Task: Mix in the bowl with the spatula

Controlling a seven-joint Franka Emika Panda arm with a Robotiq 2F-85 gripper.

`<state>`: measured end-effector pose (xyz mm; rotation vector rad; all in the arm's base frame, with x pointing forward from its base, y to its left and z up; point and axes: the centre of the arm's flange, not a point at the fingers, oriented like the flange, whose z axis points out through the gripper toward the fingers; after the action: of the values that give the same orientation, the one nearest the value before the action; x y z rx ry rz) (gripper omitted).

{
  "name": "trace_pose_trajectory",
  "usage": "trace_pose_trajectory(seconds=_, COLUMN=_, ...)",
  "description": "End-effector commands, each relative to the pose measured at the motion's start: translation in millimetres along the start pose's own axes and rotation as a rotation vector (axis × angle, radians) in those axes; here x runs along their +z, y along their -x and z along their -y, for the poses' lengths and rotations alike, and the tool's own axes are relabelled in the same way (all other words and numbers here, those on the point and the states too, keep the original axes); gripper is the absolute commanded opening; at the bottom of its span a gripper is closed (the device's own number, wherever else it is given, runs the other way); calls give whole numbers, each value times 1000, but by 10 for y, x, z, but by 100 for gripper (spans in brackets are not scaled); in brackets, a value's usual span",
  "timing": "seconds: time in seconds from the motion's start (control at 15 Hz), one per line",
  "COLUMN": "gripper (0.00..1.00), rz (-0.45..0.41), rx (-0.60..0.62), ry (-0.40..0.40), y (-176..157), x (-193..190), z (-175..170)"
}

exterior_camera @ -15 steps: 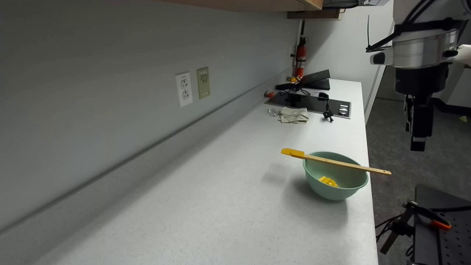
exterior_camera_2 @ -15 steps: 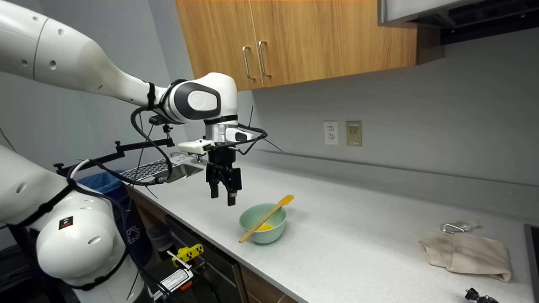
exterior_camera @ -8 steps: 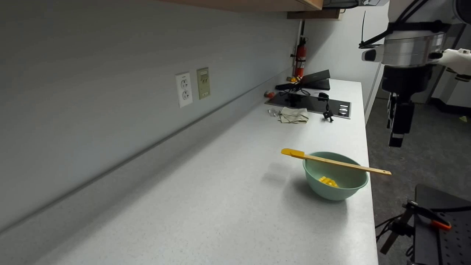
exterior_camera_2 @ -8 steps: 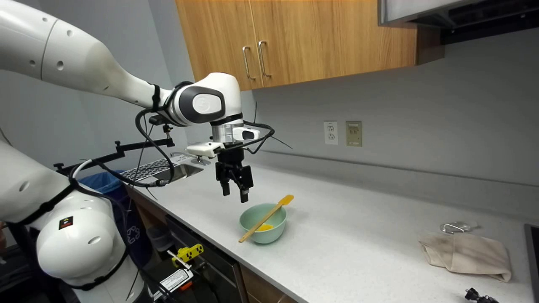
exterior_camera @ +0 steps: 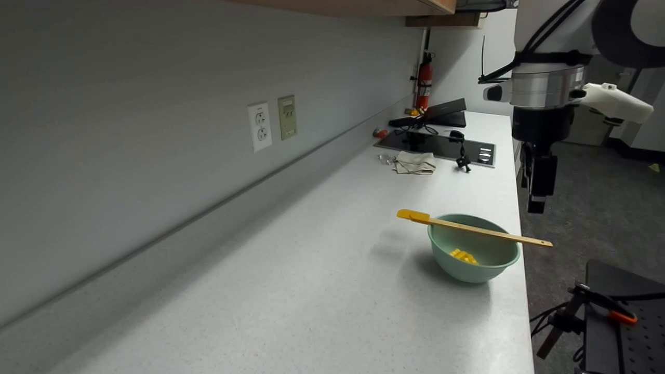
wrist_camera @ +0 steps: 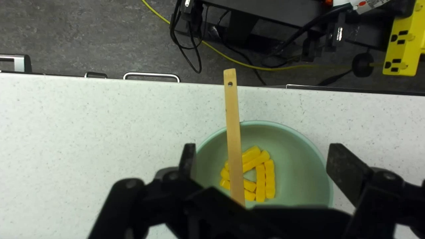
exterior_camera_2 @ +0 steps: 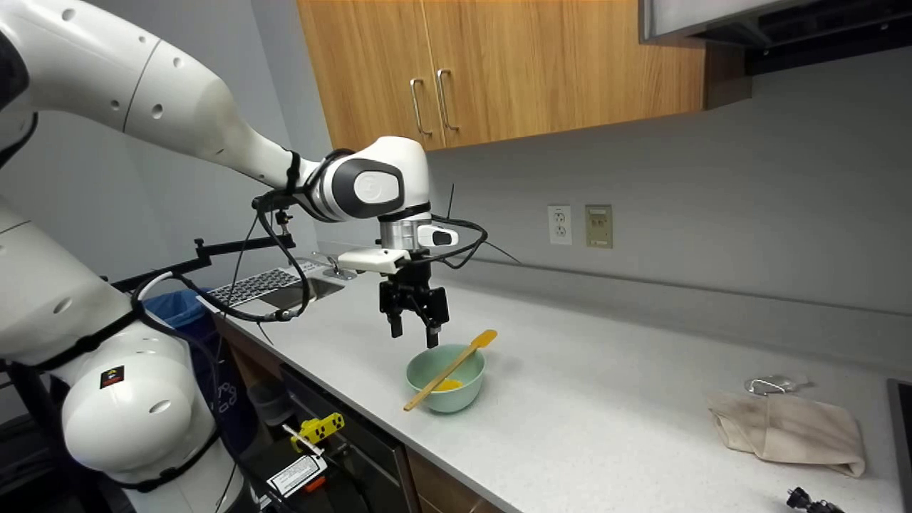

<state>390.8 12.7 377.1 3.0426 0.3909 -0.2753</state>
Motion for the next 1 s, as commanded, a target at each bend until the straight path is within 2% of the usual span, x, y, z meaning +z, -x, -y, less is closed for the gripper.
trace_pose_trajectory(seconds=0.0, gripper=100, rz=9, rx=48, ry=20, y=39, x=53, z=-72)
trace_pose_trajectory(seconds=0.53, gripper=100, rz=38, rx=-91, ry=-22, y=-212, x=208, z=-27)
trace_pose_trajectory(seconds=0.93, gripper=100, rz=-25, rx=-148, ry=-40, y=-430, x=171, z=71)
